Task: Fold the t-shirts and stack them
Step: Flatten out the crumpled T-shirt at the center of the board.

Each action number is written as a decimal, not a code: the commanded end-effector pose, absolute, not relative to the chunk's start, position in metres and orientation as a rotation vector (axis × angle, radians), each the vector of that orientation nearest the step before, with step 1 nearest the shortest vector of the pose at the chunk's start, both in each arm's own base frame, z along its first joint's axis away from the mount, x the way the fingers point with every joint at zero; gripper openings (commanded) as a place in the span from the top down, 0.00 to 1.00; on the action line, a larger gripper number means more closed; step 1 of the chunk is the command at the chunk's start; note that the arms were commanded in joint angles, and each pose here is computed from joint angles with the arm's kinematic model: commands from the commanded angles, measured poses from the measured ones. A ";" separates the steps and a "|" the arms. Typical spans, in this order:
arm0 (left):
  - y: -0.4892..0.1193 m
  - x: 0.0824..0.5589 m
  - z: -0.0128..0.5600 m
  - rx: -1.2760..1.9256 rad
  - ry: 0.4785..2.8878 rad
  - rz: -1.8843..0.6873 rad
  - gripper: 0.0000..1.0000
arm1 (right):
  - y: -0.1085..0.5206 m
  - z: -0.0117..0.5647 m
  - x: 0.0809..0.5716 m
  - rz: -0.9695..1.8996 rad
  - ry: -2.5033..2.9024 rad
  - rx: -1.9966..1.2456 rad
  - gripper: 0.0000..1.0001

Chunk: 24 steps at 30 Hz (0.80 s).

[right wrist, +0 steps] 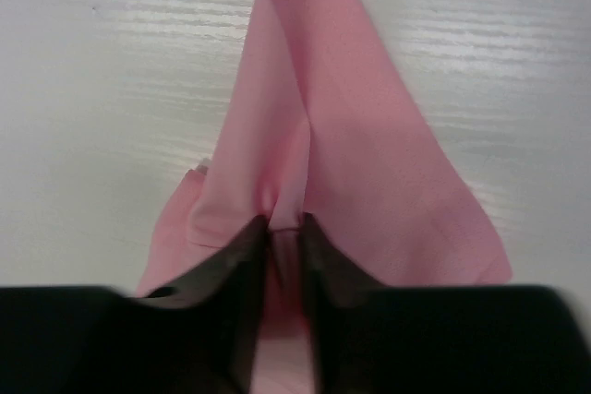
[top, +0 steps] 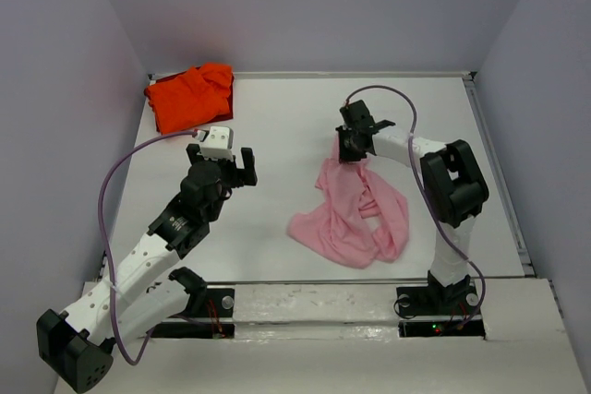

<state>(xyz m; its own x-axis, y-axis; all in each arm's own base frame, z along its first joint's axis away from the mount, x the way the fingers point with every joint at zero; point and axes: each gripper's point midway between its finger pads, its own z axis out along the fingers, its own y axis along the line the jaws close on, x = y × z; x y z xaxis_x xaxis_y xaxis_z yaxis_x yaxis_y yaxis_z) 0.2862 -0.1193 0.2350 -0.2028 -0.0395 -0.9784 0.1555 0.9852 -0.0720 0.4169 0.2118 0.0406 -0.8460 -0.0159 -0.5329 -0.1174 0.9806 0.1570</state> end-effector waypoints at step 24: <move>-0.118 0.289 0.262 0.069 1.699 -0.186 0.01 | 0.313 0.127 0.353 0.406 2.398 -0.358 1.00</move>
<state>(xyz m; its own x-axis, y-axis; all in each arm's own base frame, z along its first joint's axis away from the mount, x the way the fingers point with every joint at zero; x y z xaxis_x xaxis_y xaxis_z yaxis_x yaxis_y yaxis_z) 0.2862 -0.1188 0.2350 -0.2016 -0.0324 -0.9789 0.1562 0.9856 -0.0648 0.3693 0.2807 0.1188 -0.7518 -0.1193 -0.6485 -0.3146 0.9292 0.1938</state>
